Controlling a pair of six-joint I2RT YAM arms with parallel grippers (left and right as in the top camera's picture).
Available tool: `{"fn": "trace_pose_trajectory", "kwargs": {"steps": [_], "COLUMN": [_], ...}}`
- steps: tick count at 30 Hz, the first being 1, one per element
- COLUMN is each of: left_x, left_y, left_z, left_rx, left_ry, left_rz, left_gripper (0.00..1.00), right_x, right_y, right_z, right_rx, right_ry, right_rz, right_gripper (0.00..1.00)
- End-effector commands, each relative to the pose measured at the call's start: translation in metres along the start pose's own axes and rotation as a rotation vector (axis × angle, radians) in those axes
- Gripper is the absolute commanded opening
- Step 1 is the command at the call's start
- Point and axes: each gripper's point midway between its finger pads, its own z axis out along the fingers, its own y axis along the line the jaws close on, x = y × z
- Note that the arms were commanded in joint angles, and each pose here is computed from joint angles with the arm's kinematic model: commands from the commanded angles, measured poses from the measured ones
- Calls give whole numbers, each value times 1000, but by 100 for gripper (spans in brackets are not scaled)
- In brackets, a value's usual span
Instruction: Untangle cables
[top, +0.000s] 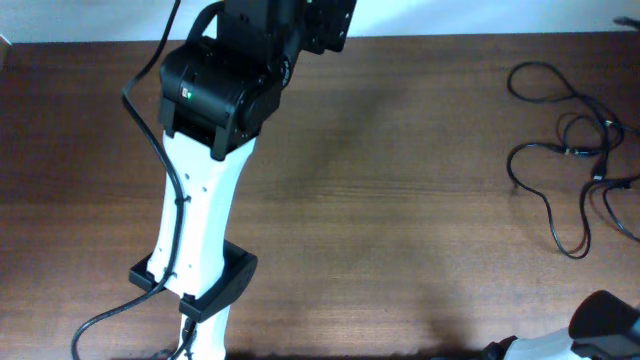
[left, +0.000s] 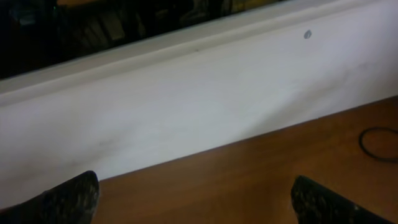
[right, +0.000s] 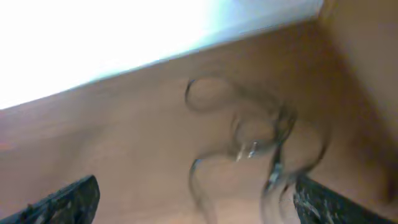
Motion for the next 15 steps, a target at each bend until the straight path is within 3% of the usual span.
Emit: {"fn": "trace_pose_trajectory", "kwargs": {"steps": [1, 3, 6, 9, 12, 15], "left_x": [3, 3, 4, 8, 7, 4], "left_y": [3, 3, 3, 3, 3, 4], "left_z": [1, 1, 1, 1, 1, 1], "left_rx": [-11, -11, -11, -10, -11, -12], "left_ry": [10, 10, 17, 32, 27, 15], "left_rz": [14, 14, 16, 22, 35, 42], "left_gripper": [99, 99, 99, 99, 99, 99], "right_x": [56, 86, 131, 179, 221, 196], "right_y": [3, -20, -24, -45, -45, -27], "right_z": [24, 24, 42, 94, 139, 150], "right_rx": [84, 306, 380, 374, 294, 196], "right_ry": [268, 372, 513, 609, 618, 532], "right_rz": [103, 244, 370, 189, 166, 64], "right_gripper": [99, 99, 99, 99, 98, 98]}}
